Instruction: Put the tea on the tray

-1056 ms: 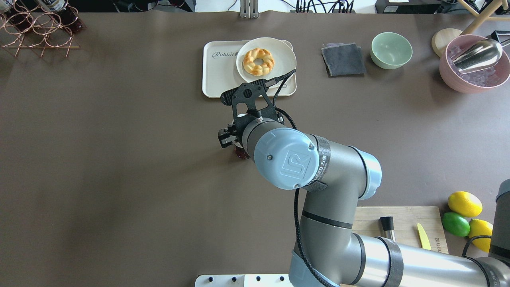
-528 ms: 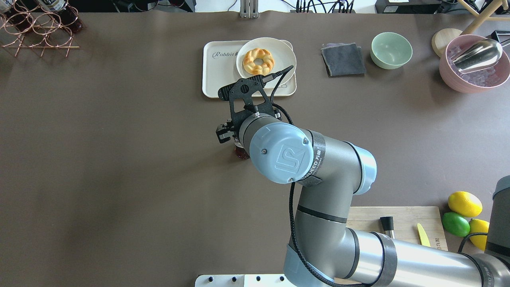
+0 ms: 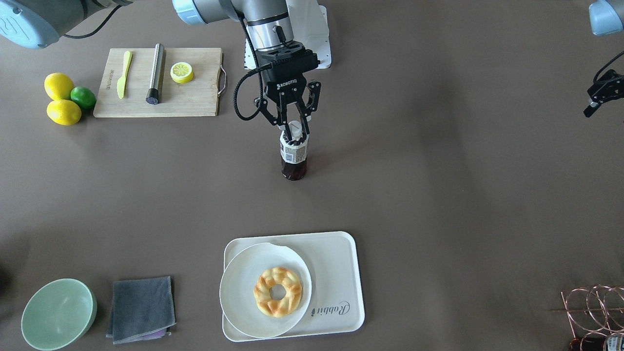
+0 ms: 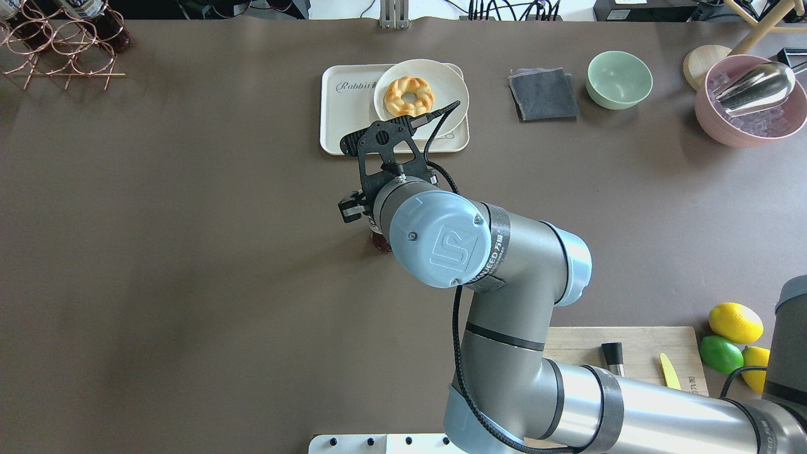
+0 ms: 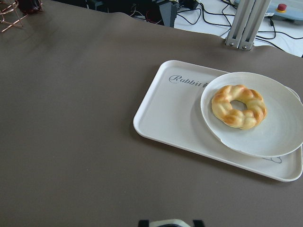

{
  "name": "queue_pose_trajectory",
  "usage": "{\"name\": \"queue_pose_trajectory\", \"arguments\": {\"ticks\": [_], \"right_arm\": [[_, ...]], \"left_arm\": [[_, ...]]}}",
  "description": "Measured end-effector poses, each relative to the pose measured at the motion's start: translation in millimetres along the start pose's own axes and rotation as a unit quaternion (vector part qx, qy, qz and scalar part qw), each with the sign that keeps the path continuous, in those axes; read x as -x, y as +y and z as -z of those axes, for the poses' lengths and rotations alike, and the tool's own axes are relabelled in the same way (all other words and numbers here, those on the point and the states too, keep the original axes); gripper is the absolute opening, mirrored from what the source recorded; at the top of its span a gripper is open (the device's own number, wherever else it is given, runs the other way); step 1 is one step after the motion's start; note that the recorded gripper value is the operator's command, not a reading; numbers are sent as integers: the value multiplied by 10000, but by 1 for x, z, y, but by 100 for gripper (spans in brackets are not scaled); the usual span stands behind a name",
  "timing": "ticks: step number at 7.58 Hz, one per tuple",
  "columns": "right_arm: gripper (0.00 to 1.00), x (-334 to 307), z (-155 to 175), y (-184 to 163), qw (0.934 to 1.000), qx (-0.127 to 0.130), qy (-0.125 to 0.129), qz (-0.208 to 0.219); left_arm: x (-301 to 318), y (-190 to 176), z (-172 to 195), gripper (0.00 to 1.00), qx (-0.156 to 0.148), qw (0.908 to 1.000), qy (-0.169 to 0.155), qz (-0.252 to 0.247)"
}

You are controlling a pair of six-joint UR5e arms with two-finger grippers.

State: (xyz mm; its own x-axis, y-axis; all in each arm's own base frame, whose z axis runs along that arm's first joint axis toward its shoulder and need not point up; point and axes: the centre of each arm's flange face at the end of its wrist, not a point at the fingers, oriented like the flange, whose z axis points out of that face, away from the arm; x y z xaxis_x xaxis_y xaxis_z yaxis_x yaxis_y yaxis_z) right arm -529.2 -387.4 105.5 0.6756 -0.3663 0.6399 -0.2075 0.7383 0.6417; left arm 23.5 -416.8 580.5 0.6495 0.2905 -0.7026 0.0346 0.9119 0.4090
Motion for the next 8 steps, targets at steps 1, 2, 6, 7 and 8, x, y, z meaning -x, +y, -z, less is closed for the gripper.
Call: {"name": "queue_pose_trajectory", "arguments": {"ticks": [1, 2, 6, 7, 8], "right_arm": [[0, 1, 0, 1, 10000, 3, -5, -11], [0, 1, 1, 1, 10000, 4, -12, -19], [0, -11, 16, -54, 9996, -145, -83, -242], [0, -15, 12, -84, 9993, -160, -21, -337], [0, -8, -1, -122, 9989, -165, 98, -437]], "left_arm": [[0, 0, 0, 100, -3, 10000, 1, 0], [0, -1, 0, 100, -5, 10000, 2, -3], [-1, 1, 1, 100, -9, 10000, 7, 0], [0, 2, 2, 100, -22, 10000, 8, -3], [2, 8, 3, 100, -28, 10000, 2, 5]]}}
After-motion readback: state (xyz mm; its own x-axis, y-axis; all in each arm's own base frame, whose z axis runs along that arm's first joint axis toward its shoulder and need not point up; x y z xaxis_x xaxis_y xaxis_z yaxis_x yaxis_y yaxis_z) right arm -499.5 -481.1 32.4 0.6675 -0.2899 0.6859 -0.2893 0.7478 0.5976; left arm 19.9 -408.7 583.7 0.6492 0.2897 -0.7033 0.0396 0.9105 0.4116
